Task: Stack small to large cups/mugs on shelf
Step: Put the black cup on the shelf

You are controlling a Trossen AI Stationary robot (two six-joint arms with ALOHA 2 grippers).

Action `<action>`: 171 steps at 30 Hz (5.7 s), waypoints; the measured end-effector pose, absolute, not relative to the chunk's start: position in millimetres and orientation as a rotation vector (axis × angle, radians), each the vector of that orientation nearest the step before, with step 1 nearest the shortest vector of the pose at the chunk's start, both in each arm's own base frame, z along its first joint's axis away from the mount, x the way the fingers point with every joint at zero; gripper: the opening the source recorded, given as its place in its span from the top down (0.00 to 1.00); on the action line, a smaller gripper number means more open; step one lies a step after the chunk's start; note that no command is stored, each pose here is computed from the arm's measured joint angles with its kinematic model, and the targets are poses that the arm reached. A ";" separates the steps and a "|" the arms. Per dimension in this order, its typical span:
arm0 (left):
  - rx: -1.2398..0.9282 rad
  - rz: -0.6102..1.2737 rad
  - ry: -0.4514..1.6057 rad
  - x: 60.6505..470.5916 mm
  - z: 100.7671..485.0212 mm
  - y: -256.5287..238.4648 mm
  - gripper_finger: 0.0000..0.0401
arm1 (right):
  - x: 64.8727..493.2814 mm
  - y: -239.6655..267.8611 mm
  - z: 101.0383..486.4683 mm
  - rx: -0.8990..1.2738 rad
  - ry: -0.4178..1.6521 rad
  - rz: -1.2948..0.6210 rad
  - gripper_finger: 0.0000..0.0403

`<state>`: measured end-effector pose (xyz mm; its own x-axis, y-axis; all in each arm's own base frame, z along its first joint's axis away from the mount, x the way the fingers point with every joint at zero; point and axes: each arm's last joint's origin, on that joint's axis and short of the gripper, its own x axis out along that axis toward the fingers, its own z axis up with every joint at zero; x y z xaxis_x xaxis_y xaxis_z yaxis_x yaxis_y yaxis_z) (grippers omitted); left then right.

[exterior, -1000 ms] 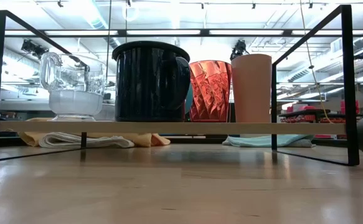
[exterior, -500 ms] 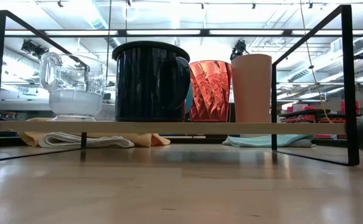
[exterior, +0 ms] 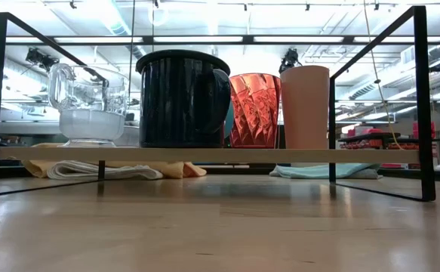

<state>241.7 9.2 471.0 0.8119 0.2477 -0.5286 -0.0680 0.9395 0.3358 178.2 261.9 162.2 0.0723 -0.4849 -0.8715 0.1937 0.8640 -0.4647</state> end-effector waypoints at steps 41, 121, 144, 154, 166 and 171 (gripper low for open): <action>0.151 0.129 0.577 242.5 471.4 8.0 0.74 | 54.8 109.3 216.6 0.945 1.580 -0.522 0.62; 0.020 0.056 0.571 242.7 471.0 4.9 0.73 | 135.6 16.8 217.7 0.730 1.291 0.047 0.56; -0.005 0.063 0.586 241.9 469.7 4.9 0.73 | 157.4 -5.9 194.2 0.786 1.181 0.193 0.59; -0.013 0.066 0.586 241.8 469.7 4.9 0.73 | 158.1 -1.8 197.6 0.893 1.171 0.364 0.59; -0.037 0.054 0.587 241.8 469.6 4.4 0.73 | 153.6 -1.2 191.2 0.888 1.258 0.357 0.54; -0.044 0.049 0.592 241.6 469.2 3.7 0.73 | 154.5 -1.1 187.9 0.883 1.284 0.357 0.50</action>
<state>241.6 3.7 469.2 0.8289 0.0331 -0.5584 -0.0585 0.9979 -0.0276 154.5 -1.1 187.9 0.2855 0.6792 -0.6761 0.2333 0.6350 0.7364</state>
